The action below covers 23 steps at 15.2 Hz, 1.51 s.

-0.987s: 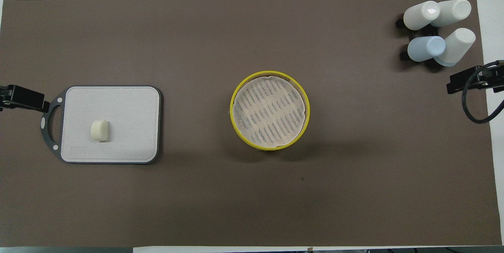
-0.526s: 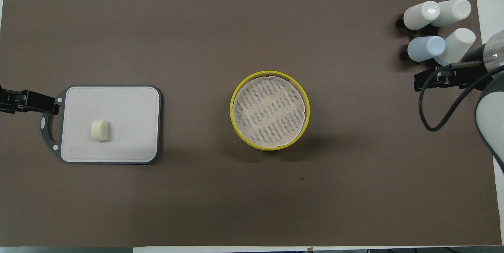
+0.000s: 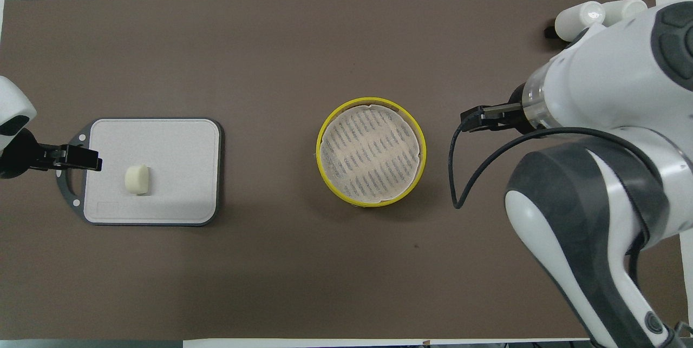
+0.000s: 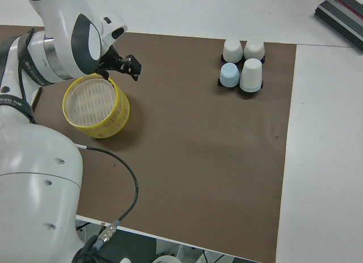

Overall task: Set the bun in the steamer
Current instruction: 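Reach the right gripper to the steamer lid while the left gripper reaches the bun, then grasp the steamer lid with the right gripper while the left gripper grasps the bun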

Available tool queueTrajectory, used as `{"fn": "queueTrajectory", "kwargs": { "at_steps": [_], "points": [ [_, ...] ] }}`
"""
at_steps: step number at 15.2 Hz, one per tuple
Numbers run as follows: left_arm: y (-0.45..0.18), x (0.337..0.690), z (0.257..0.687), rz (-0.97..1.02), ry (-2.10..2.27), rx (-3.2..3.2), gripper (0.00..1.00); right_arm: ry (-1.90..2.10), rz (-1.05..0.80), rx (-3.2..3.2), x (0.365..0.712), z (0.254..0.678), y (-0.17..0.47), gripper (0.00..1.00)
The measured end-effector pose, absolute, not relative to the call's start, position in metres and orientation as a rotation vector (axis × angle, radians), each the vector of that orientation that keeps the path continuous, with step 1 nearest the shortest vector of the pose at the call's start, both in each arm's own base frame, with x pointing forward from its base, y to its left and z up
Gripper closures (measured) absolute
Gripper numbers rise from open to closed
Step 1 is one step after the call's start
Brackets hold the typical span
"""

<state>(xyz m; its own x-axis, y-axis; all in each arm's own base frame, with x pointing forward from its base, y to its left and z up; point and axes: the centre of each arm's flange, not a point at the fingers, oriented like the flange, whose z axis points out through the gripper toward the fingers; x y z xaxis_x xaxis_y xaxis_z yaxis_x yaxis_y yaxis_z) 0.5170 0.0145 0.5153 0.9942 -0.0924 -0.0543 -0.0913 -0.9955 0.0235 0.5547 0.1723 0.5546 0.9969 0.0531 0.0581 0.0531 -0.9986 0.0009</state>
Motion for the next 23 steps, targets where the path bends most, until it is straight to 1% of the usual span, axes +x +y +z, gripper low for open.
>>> {"fn": "queueTrajectory", "kwargs": {
  "at_steps": [3, 7, 10, 13, 16, 19, 21, 23],
  "points": [
    [0.014, 0.514, 0.486, -0.080, -0.142, 3.117, 0.00, -0.036, -0.075, -3.138, 0.550, 0.542, 0.204, 0.00],
    [0.014, 0.508, 0.444, -0.055, -0.140, 3.119, 0.00, -0.009, -0.068, -3.132, 0.534, 0.534, 0.279, 0.00],
    [0.014, 0.502, 0.418, -0.040, -0.146, 3.121, 0.00, 0.012, -0.058, -3.106, 0.537, 0.525, 0.333, 0.00],
    [0.014, 0.502, 0.395, -0.037, -0.217, 3.118, 0.00, 0.035, -0.013, -3.103, 0.539, 0.498, 0.377, 0.00],
    [0.014, 0.505, 0.372, -0.036, -0.266, 3.116, 0.00, 0.050, 0.000, -3.106, 0.544, 0.479, 0.403, 0.00],
    [0.014, 0.507, 0.356, -0.017, -0.277, 3.119, 0.00, 0.102, 0.020, -3.116, 0.543, 0.453, 0.434, 0.00],
    [0.022, 0.509, 0.350, -0.001, -0.281, 3.121, 0.00, 0.117, 0.005, -3.109, 0.548, 0.441, 0.443, 0.00],
    [0.034, 0.509, 0.342, 0.017, -0.288, 3.123, 0.00, 0.128, -0.005, -3.107, 0.553, 0.438, 0.442, 0.00]
  ]
}}
